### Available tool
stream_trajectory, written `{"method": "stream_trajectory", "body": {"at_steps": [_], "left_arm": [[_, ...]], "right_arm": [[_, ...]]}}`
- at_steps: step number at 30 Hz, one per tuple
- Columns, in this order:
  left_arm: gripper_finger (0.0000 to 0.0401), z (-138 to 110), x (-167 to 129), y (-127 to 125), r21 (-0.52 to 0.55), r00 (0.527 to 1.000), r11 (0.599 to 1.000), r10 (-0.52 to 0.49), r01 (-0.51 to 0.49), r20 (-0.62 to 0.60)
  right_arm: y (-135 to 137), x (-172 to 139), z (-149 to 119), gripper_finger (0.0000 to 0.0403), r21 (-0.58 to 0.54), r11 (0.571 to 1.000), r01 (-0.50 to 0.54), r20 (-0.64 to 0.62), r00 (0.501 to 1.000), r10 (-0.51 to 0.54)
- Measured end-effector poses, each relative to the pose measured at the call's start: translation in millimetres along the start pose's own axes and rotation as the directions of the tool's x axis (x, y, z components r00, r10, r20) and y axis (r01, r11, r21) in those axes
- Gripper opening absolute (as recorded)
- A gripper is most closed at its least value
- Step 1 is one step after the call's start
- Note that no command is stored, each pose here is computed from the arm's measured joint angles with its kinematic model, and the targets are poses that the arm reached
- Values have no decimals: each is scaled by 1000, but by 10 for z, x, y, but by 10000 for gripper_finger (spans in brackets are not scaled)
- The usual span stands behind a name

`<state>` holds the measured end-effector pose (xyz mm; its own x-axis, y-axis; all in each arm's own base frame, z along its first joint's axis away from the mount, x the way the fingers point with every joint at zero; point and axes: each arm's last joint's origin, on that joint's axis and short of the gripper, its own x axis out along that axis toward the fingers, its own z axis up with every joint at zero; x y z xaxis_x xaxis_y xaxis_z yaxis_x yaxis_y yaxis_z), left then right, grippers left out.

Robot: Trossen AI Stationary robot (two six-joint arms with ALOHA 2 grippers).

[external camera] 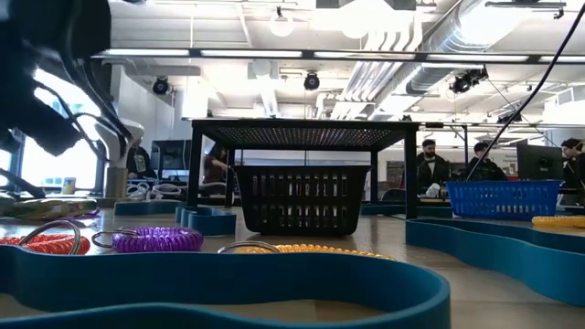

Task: Pick & Place Office Desk Supplies
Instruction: Put the yellow crayon box into the black bin

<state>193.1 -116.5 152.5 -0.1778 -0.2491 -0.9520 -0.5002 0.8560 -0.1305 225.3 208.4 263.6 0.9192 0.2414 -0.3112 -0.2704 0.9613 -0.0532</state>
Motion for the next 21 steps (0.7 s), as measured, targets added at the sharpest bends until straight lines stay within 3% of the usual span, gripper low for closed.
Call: {"method": "stream_trajectory", "body": {"at_steps": [5, 8, 10, 16, 18, 21], "left_arm": [[59, -47, -256, -16, 93, 987, 987, -135, 128, 81], [59, -31, -457, -47, 195, 939, 950, -283, 246, 194], [59, 11, -614, -92, 295, 866, 904, -397, 310, 305], [64, 208, -1012, -229, 431, 537, 791, -611, 435, 581], [64, 281, -1081, -271, 473, 456, 754, -654, 455, 604], [64, 414, -1094, -310, 492, 392, 733, -673, 469, 628]], "right_arm": [[13, 0, -2, 116, 0, 999, -45, -6, 999, 45], [19, 0, -4, 116, -1, 998, -66, -9, 998, 66], [20, -1, -3, 116, -7, 998, -68, -9, 998, 68], [19, -1, 15, 111, -10, 998, -62, 9, 998, 62], [19, -1, 16, 108, -9, 998, -62, 11, 998, 62], [19, -1, 12, 102, -11, 998, -62, 8, 998, 62]]}}
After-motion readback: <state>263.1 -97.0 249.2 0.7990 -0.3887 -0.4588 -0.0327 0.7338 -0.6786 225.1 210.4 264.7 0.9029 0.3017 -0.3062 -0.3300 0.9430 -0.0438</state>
